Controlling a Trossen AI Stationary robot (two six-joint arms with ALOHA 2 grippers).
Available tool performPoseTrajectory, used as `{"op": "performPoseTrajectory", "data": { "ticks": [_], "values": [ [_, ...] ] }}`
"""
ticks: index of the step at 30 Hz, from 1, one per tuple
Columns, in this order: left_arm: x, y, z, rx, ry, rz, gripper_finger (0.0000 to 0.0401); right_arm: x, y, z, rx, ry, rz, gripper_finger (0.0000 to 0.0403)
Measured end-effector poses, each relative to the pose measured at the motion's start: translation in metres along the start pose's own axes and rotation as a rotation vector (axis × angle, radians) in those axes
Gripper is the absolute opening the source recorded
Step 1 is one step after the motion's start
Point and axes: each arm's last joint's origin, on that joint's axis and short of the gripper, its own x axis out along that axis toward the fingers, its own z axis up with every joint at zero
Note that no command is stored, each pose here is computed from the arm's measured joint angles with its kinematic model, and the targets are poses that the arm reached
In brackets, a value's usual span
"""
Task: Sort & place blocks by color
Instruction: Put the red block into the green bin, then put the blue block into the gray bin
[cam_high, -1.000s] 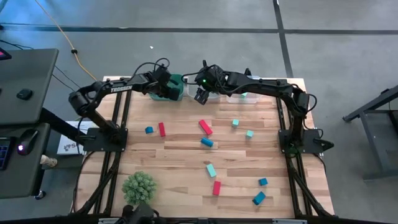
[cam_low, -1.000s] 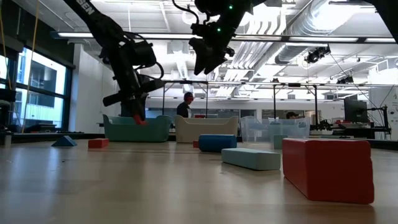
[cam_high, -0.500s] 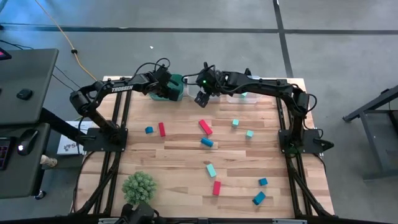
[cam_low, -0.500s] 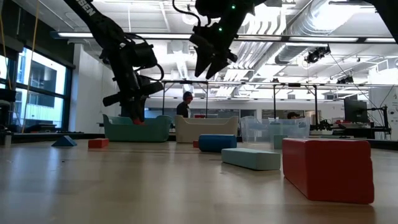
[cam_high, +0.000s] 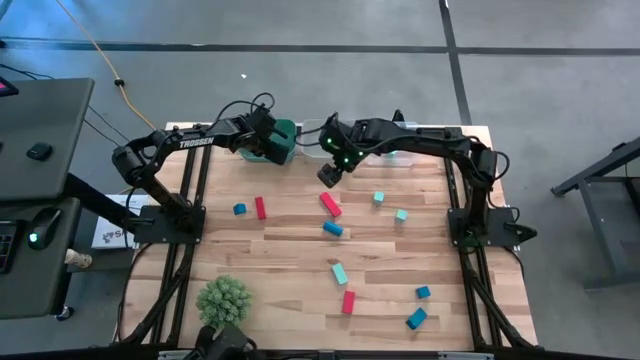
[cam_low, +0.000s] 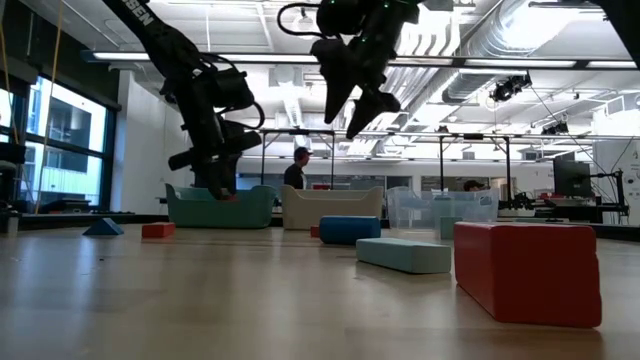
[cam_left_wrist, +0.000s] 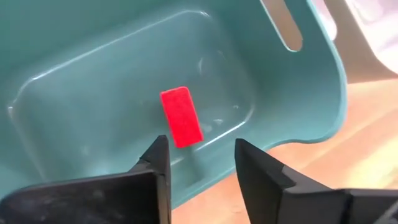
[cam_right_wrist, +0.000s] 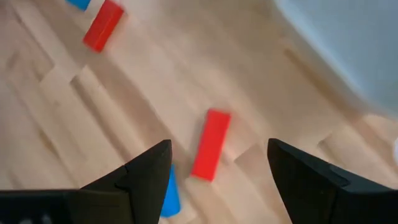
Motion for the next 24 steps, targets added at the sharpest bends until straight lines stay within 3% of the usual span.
{"op": "performPoseTrajectory", "data": {
  "ticks": [7,13,24],
  "values": [
    [-0.001,-0.001,0.000,0.001,0.015,-0.050,0.0133,0.003,0.022,-0.017,-0.032,0.065,0.016,0.0255],
    [-0.008,-0.003,0.001,0.000,-0.003,-0.080,0.0138,0.002,0.037,-0.042,-0.064,0.208,-0.037,0.0255],
    [-0.038,-0.014,0.005,0.015,-0.079,-0.289,0.0136,-0.002,0.078,-0.092,-0.210,0.364,-0.114,0.0255]
  ]
}}
